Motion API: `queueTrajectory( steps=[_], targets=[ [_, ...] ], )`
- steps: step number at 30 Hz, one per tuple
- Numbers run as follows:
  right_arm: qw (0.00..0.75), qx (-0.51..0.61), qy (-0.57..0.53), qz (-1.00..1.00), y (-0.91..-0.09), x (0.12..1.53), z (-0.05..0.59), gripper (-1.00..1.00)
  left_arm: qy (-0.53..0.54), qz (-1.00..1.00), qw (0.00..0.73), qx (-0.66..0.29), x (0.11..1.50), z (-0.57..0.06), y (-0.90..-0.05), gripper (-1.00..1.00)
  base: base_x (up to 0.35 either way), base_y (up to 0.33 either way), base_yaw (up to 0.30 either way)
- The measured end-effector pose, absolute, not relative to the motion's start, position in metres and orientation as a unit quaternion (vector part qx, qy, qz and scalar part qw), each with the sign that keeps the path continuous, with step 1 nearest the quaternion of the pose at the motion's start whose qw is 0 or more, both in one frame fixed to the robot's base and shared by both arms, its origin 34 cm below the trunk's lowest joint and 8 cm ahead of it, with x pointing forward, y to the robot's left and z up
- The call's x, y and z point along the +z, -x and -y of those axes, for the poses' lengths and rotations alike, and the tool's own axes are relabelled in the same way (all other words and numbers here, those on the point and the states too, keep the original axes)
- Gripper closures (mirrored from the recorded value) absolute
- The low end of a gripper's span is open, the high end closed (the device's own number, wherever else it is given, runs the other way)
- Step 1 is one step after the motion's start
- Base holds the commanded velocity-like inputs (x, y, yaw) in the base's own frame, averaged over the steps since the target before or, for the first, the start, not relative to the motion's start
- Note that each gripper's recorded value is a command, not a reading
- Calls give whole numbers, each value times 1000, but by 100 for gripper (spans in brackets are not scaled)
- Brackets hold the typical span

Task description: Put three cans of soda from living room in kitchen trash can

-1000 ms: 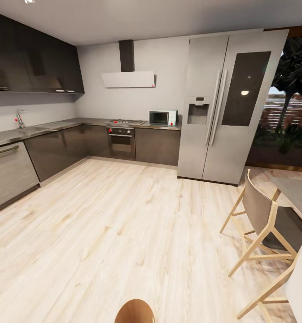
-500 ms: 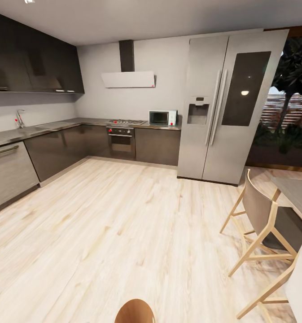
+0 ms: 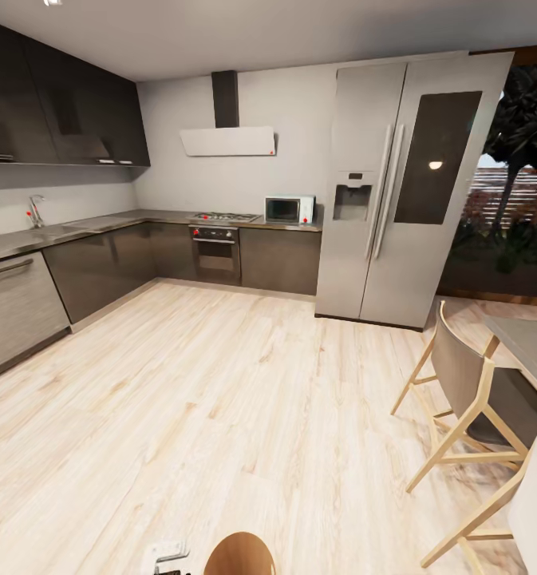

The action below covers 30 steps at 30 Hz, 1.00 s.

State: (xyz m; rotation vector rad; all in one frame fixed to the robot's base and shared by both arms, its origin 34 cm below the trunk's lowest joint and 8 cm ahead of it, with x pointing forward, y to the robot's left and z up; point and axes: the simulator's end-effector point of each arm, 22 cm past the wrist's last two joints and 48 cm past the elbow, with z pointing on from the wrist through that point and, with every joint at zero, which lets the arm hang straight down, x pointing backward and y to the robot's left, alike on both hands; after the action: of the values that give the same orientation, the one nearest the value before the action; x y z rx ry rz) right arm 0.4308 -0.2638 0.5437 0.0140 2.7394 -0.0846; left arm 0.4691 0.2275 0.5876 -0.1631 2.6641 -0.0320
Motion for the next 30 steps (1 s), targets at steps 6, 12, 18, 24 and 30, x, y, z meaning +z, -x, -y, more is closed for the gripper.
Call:
queueTrajectory(
  steps=[6,12,18,24,30],
  targets=[
    [199,-32,-6,-979,-431,534,267,-100,60,-970,236,-13,581,-228,-471,-100,0,0,0],
    [197,-29,-8,-980,-428,521,267,-100,61,-967,249,-15,579,-227,-479,-100,0,0,0],
    [197,-29,-7,-980,-426,509,266,-100,61,-967,247,-15,567,-227,-478,-100,0,0,0],
    [191,-32,-5,-981,-422,495,270,-100,61,-968,244,-14,554,-228,-476,-100,0,0,0],
    [224,-39,-3,-974,-459,520,274,-100,63,-969,240,-13,540,-230,-473,-100,0,0,0]
  ],
)
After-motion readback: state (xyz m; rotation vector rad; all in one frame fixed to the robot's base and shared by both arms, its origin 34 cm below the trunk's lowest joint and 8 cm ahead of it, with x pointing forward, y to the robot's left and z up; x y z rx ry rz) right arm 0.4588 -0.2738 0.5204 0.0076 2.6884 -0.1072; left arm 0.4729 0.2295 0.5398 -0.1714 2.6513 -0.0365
